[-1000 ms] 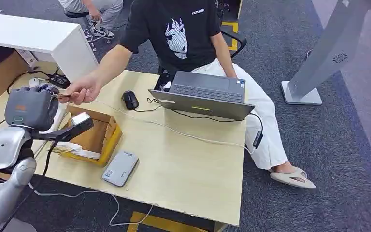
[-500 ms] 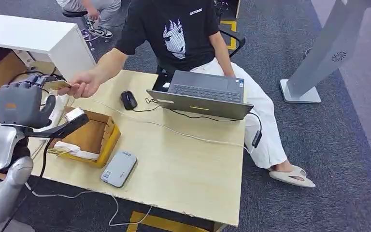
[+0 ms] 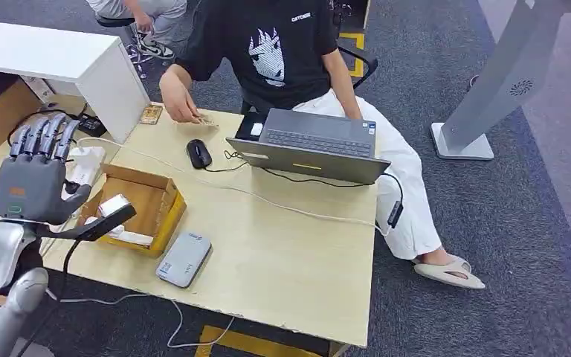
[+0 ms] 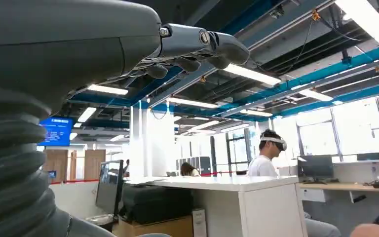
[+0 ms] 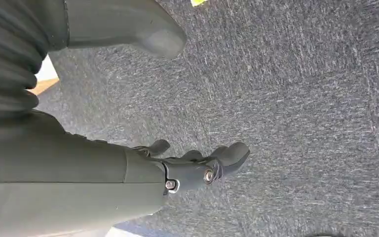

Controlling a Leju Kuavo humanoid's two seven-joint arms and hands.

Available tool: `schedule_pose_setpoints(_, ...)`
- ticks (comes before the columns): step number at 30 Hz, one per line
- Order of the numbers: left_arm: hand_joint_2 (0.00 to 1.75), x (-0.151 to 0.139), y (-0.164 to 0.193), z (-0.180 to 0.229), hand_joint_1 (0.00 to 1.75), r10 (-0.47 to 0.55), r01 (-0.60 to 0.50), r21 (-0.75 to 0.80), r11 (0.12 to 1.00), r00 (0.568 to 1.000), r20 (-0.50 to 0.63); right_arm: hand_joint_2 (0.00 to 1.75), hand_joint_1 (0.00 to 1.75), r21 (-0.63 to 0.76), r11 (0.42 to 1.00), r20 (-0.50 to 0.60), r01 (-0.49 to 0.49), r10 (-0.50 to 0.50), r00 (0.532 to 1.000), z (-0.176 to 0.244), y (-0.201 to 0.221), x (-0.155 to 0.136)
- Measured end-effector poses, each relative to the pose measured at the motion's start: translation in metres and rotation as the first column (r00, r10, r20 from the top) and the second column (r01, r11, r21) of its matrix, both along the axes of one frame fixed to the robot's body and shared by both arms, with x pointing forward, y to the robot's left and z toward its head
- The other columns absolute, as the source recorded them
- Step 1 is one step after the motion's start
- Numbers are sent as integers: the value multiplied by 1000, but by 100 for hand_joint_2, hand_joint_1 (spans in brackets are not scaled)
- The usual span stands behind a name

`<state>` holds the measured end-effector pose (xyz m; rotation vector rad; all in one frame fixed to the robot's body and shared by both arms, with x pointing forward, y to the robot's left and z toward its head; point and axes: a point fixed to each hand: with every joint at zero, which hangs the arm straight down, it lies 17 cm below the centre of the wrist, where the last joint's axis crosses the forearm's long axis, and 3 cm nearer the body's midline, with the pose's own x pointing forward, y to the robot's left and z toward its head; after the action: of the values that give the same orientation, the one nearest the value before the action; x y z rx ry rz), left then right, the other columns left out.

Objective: Pass the card to the sensor for recognition and then transmit it.

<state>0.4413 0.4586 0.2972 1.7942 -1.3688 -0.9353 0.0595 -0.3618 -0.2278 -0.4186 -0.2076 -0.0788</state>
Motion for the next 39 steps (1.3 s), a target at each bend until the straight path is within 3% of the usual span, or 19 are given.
schedule_pose_setpoints(13, 175, -9, -15, -14, 0, -44, 44, 10, 999, 998, -53, 175, 0, 12, 1000, 3, 22, -22, 1000, 0, 2, 0)
schedule_pose_setpoints(21, 175, -28, -33, -46, 0, -104, 110, 16, 994, 970, -222, 175, 0, 33, 998, -29, 53, -52, 998, 0, 10, -18)
schedule_pose_setpoints(32, 175, -39, -40, -47, 0, -128, 146, 55, 988, 961, -245, 175, 0, 32, 999, -22, 43, -42, 999, 1, 12, -15)
schedule_pose_setpoints(39, 175, -60, -51, -66, 0, -162, 188, 63, 980, 941, -296, 175, 0, 29, 998, -20, 49, -49, 999, 1, 12, -16)
